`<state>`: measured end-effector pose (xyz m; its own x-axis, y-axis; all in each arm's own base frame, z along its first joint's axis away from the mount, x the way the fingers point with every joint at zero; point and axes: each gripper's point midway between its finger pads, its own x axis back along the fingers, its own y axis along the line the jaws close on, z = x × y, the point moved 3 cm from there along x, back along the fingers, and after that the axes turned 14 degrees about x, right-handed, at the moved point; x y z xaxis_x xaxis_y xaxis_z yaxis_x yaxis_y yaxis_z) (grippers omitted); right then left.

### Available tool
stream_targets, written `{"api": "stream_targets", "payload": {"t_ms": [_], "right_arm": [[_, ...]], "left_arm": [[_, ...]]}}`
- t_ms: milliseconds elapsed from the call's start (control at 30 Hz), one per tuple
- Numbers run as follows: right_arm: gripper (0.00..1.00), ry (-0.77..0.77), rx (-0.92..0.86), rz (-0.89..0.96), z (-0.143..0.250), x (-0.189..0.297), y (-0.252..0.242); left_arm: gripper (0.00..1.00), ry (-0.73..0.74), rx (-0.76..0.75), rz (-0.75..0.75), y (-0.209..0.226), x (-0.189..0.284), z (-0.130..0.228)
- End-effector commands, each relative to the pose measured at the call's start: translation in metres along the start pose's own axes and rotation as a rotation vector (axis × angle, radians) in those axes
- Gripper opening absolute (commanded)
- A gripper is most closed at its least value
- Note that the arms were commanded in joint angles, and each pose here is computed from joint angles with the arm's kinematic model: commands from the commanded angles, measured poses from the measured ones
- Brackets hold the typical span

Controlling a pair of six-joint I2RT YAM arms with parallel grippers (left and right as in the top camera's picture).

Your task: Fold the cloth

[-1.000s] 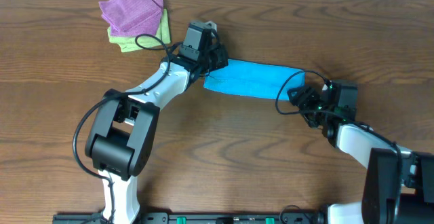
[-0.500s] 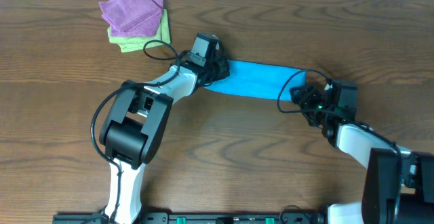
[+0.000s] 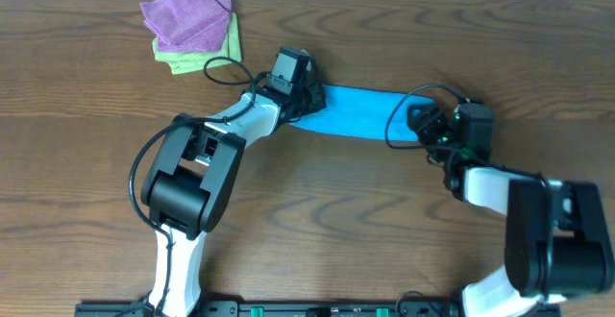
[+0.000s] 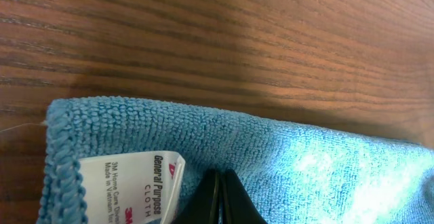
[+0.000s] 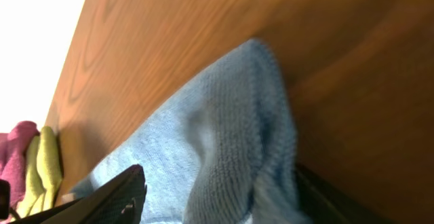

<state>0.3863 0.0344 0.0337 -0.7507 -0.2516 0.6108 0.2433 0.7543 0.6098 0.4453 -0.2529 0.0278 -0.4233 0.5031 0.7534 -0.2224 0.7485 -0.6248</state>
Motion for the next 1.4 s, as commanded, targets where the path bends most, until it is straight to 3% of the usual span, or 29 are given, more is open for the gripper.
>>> {"api": "stream_targets", "payload": {"t_ms": [0,200,367,767,1367], "right_arm": [[0.64,0.118,-0.051,0.092,0.048,-0.016,-0.030],[0.23,0.080,-0.026,0.118,0.046,-0.021,-0.036],[0.01,-0.039,0.035,0.026,0.016,-0.020,-0.017],[0.01,-0.198,0.308,-0.158,-0.029,0.011,0.047],[0.01,-0.051,0.659,-0.239,-0.019,-0.013,0.158]], "left_arm": [[0.06,0.020,-0.008,-0.024,0.005,-0.005,0.006],[0.06,0.039,-0.016,-0.048,0.010,-0.005,0.010],[0.06,0.058,-0.010,-0.066,0.014,-0.004,0.014],[0.06,0.059,-0.016,-0.027,0.000,-0.002,0.008],[0.06,0.052,-0.021,-0.002,-0.010,0.003,0.001]]}}
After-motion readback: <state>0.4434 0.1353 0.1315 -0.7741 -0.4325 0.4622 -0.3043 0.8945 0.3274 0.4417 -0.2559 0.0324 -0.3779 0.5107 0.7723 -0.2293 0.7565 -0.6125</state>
